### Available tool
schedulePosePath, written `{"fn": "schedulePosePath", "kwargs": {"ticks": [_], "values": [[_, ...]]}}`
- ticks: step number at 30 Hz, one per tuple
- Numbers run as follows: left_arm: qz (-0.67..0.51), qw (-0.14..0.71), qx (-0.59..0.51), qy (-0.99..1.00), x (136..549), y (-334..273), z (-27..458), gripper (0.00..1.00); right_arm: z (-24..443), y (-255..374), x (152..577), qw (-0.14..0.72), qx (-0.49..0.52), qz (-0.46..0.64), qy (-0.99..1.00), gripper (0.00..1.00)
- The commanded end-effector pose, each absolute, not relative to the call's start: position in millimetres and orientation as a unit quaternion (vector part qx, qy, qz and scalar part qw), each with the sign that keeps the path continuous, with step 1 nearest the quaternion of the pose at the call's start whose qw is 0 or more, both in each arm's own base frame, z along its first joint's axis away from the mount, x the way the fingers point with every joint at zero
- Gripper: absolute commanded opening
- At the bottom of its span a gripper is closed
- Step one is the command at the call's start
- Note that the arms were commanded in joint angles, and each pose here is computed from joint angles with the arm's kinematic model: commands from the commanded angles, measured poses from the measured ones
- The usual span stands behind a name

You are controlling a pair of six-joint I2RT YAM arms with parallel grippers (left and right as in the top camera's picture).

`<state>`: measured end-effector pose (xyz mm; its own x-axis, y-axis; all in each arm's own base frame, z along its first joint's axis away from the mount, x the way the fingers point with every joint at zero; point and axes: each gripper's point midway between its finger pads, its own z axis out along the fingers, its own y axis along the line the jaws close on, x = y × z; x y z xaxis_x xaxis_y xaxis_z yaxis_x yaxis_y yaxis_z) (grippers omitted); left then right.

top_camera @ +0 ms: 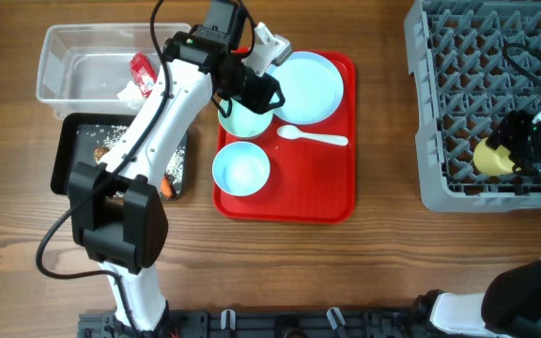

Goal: Sort waste into correct bins and load items into the dishwasher rack
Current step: 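Lower the yellow cup into the dish rack and open the right gripper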

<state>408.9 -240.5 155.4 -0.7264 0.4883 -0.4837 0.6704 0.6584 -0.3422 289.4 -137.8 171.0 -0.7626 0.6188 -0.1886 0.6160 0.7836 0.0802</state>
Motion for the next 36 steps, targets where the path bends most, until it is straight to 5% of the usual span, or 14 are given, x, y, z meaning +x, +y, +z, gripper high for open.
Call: {"fn": "schedulePosePath", "kwargs": {"ticks": [1, 30, 36], "values": [[-0.242, 0.163, 0.321, 0.901, 402.7, -233.5, 141.6, 0.3, 170.8, -149.9, 285.6, 0.098, 0.331, -0.021, 0.938, 0.54], [-0.242, 0.161, 0.32, 0.902, 401.8, -233.2, 138.0, 0.34, 109.5, -166.3, 293.5, 0.018, 0.35, -0.014, 0.937, 0.54], [-0.242, 0.162, 0.321, 0.901, 401.9, -233.3, 138.1, 0.36, 109.0, -165.7, 299.2, 0.027, 0.348, -0.005, 0.937, 0.82]]}}
